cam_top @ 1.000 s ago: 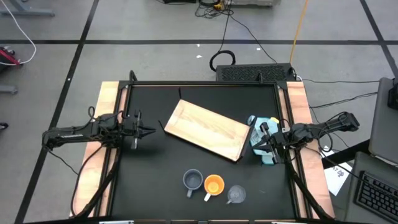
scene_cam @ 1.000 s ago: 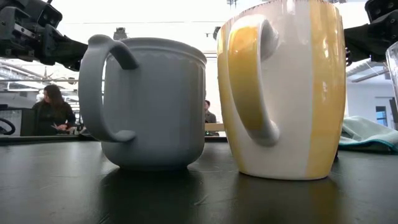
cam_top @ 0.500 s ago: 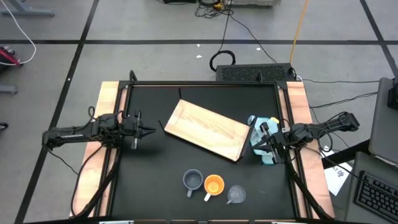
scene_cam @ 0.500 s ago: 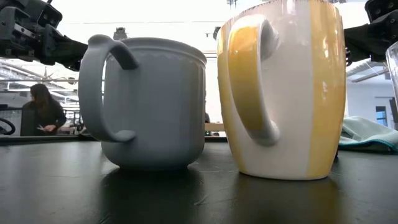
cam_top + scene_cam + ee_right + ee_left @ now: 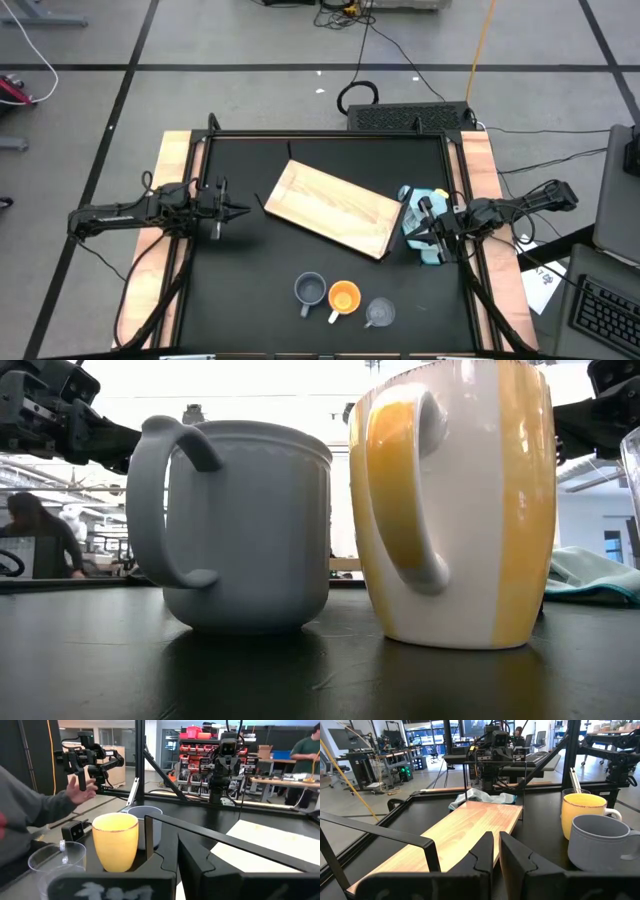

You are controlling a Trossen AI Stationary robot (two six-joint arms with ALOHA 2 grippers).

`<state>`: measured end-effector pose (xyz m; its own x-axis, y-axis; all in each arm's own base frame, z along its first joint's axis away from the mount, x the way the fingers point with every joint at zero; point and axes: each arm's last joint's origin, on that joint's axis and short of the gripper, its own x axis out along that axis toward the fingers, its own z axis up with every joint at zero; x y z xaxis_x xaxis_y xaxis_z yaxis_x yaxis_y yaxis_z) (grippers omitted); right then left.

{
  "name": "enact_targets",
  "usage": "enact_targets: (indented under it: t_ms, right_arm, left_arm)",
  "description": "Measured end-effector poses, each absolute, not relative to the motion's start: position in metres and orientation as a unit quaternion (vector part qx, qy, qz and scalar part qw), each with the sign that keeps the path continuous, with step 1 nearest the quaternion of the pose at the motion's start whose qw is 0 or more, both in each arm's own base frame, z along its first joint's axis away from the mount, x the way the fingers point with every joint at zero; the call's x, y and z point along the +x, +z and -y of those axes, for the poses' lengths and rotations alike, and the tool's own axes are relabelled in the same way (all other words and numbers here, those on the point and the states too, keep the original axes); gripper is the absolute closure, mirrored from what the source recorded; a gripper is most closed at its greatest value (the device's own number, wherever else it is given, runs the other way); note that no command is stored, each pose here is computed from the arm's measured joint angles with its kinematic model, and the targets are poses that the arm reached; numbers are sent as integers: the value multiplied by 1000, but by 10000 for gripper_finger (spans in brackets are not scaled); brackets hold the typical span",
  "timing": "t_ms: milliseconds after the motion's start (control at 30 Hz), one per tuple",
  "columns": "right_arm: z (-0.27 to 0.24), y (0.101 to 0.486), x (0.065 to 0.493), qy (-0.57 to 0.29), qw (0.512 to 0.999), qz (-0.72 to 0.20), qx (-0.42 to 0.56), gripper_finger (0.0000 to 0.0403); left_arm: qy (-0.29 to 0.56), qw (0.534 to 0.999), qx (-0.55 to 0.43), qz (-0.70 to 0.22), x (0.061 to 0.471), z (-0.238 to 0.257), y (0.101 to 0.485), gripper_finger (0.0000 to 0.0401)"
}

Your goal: Stack small to large cups/mugs on shelf

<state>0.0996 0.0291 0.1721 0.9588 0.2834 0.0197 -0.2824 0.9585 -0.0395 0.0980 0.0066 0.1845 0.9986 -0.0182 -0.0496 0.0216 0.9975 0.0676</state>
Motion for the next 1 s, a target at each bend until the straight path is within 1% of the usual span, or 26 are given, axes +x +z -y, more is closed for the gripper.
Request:
enact_targets:
  t_ms: [100,567,700,1000]
  right_arm:
    - [-29,172,100,143,989,14,-32,403]
    - [-29,172,100,143,989,15,-34,403]
    - [-29,172,100,143,989,16,-34,403]
    - [-29,182,99,141,988,63,-24,403]
  left_arm:
    - [-10,999,34,-25,98,-7,184,368]
    - [-10,999,28,-24,98,-7,184,368]
    - [-9,1000,-3,-15,98,-7,186,368]
    - [-14,997,-73,5,98,-6,190,368]
